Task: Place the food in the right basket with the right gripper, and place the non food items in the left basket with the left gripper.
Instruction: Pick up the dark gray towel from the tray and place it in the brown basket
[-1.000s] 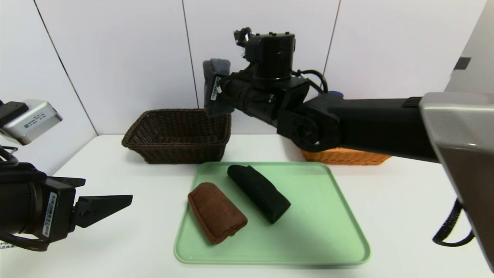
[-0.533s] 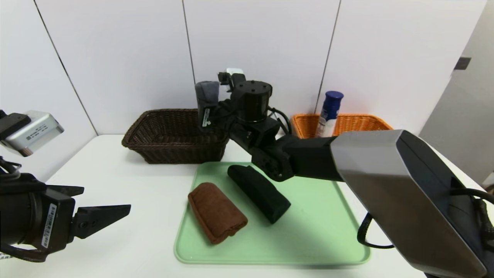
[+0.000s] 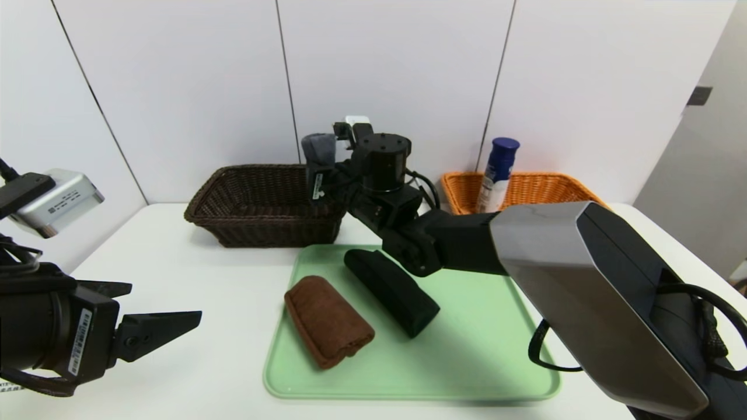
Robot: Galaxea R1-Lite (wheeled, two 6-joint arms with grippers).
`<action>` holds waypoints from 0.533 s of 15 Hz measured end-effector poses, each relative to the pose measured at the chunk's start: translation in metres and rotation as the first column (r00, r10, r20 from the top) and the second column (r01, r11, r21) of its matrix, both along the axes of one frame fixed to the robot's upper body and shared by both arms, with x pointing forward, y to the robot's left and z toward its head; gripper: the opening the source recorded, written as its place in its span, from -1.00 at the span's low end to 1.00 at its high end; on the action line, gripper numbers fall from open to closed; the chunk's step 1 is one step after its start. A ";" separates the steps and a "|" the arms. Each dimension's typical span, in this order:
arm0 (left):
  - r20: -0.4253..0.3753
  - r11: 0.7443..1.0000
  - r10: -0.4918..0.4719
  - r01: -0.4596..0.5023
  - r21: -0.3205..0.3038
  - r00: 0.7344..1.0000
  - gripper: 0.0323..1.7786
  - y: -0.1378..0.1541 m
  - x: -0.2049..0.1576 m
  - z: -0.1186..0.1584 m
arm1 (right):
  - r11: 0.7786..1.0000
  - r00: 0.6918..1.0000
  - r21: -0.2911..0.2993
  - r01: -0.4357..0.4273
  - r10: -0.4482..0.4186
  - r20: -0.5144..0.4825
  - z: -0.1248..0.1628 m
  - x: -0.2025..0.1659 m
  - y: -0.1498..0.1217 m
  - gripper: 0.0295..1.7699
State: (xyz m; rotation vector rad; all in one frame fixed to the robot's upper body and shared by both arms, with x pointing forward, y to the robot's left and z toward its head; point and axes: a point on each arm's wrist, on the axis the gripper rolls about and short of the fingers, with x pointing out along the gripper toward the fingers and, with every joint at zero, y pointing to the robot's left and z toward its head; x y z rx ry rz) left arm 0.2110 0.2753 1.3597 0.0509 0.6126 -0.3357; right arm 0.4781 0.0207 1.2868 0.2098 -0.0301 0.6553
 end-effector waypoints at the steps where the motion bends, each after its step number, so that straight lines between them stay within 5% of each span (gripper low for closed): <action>1: 0.000 1.000 -0.001 0.001 0.000 1.000 0.90 0.000 0.000 0.000 | 1.000 1.000 -0.004 -0.002 0.002 0.001 -0.001 0.000 0.000 -0.72; 5: -0.001 1.000 -0.001 0.001 0.001 1.000 0.90 -0.001 0.001 0.000 | 1.000 1.000 -0.009 -0.012 0.012 0.000 -0.003 0.001 0.000 -0.06; 8: -0.002 1.000 0.000 0.000 0.000 1.000 0.90 -0.001 0.001 0.000 | 1.000 1.000 -0.002 -0.010 0.010 0.004 -0.002 0.003 -0.002 0.26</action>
